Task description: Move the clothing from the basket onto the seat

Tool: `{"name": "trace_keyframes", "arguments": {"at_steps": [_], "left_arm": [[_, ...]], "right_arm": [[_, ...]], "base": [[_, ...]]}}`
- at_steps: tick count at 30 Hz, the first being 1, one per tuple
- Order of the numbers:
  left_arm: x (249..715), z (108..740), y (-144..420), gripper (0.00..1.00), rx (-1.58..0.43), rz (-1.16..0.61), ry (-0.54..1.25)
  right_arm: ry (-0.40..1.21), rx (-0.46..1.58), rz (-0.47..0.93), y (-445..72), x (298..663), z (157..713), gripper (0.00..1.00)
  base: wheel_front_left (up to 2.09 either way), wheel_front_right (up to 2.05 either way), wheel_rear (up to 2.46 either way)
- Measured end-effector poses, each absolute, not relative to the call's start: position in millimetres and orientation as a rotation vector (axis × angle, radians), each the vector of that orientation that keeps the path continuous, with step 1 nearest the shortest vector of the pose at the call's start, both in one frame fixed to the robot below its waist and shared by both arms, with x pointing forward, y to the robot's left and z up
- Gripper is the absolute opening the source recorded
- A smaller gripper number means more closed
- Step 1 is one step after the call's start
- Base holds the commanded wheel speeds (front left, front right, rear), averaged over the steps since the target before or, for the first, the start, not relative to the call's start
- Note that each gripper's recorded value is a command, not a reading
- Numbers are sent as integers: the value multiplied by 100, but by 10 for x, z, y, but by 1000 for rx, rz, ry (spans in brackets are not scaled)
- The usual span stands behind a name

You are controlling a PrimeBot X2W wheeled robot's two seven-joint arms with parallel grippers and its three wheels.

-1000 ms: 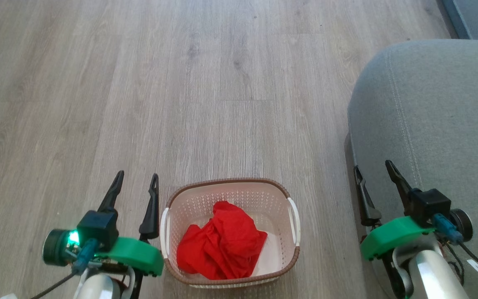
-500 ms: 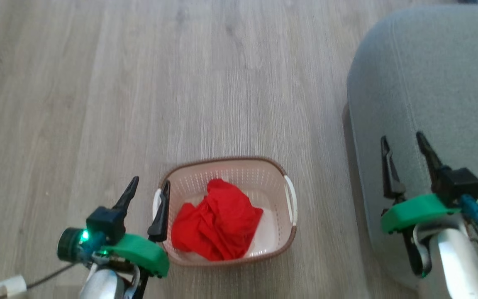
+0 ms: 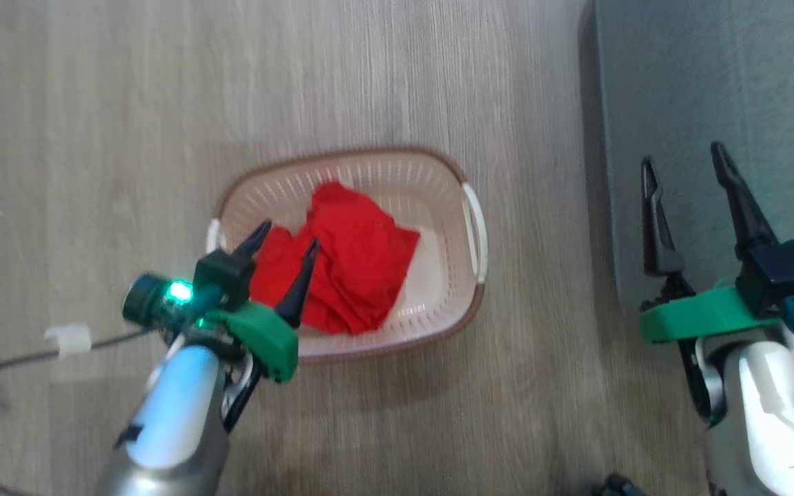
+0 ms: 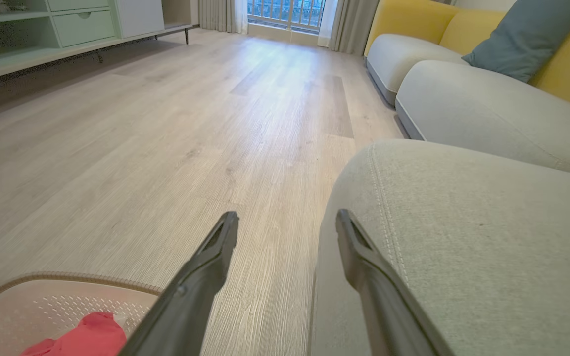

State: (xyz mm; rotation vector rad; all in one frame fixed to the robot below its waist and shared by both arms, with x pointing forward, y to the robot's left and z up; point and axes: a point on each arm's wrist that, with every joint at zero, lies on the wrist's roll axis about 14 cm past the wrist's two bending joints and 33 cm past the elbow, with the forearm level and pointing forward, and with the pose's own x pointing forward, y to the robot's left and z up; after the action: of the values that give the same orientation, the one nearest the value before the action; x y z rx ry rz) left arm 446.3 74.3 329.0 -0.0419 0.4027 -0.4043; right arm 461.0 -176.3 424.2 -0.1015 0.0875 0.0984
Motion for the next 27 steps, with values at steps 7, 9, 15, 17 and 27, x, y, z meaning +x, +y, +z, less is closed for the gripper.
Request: {"name": "trace_keyframes", "arguments": {"at_steps": [7,9,15,17,27], "left_arm": [[4576,2710,503,100,14,-536,512],[4553,2493,449,100,24,-571,559],[4560,1912,233,100,107,-705,660],[4644,1784,147,100,130,-741,662],[4483,1002,150,100,194,-738,864]], "right_arm": [[160,-108,116,-1741,4697,3848,100],[184,-114,113,-1765,4704,3728,100],[252,-119,108,-1819,4680,3399,100],[272,-119,113,-1817,4681,3296,100],[326,-115,107,-1877,4659,3040,100]], "base": [[0,0,0],[0,0,0],[0,0,0],[0,0,0],[0,0,0]]}}
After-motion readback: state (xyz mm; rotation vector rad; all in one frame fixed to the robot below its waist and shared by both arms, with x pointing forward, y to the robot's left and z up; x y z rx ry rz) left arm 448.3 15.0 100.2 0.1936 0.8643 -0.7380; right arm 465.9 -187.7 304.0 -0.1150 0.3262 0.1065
